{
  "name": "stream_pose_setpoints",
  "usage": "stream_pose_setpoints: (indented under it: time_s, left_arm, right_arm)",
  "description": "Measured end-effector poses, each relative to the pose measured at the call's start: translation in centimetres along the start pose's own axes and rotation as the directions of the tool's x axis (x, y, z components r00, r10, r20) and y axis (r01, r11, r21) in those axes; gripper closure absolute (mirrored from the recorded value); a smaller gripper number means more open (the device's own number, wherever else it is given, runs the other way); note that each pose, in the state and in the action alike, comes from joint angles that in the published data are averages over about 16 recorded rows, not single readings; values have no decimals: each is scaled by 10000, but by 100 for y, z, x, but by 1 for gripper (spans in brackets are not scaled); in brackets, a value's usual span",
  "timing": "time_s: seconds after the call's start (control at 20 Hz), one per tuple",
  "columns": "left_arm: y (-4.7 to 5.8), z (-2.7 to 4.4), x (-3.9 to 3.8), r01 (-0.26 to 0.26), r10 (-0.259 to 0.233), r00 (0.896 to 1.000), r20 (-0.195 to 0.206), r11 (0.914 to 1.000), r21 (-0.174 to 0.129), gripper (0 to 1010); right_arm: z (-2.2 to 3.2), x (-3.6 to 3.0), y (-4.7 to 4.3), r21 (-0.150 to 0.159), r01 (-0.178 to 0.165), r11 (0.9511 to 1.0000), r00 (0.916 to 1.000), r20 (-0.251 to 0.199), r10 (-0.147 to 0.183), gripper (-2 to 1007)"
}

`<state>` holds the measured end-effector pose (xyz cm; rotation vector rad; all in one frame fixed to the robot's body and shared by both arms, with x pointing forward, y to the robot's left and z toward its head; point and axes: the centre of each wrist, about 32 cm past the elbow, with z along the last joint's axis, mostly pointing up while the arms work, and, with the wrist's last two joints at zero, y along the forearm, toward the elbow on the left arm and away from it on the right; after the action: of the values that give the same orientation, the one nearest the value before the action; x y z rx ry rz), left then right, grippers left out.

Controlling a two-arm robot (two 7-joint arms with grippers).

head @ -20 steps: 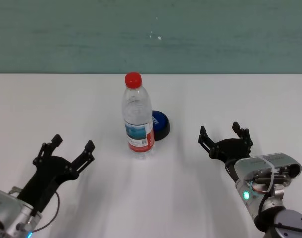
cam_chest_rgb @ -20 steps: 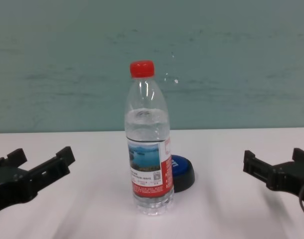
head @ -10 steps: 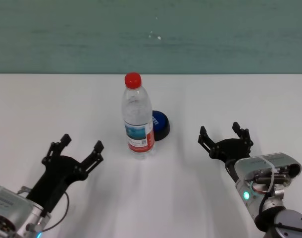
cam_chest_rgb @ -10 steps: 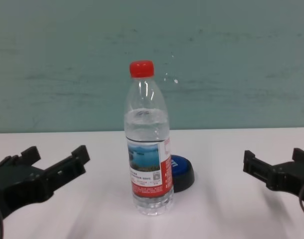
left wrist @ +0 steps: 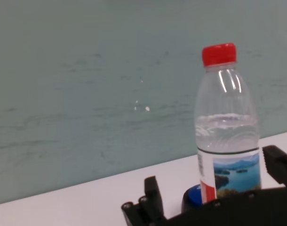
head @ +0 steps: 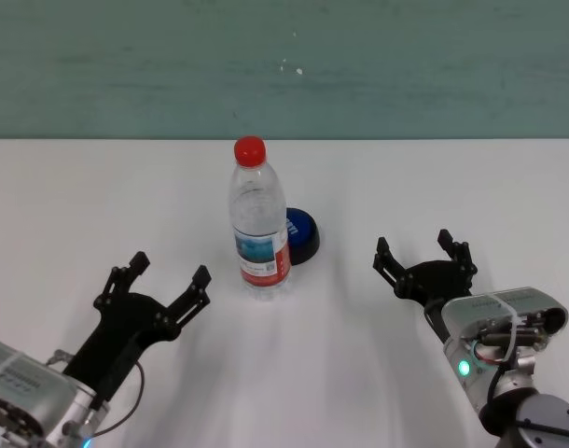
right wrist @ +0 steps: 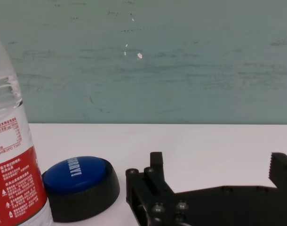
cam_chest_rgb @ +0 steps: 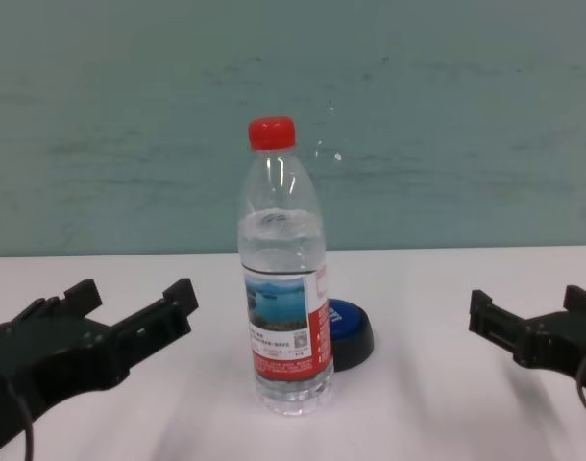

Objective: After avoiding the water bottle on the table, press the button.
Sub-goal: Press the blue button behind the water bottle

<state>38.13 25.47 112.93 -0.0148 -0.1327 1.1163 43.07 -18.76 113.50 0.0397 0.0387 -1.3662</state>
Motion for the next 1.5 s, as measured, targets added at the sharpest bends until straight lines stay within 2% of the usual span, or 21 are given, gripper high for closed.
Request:
stream_pose_setpoints:
  time_s: [0.35, 0.7, 1.5]
  left_arm:
    - [-17, -8, -45, 122, -122, 9999, 72, 9999, 10, 0]
    - [-50, -45, -80, 160, -161, 9996, 224, 9998, 71, 0]
    - [-203, -146, -129, -61, 50, 9984, 568, 9998, 183, 0]
  right_arm:
    - [0, 0, 0, 0, 0, 10000, 10000, 0, 0, 1]
    - [0, 0, 0, 0, 0, 10000, 10000, 1, 0, 1]
    - [0, 0, 0, 0, 0, 10000, 10000, 0, 0, 1]
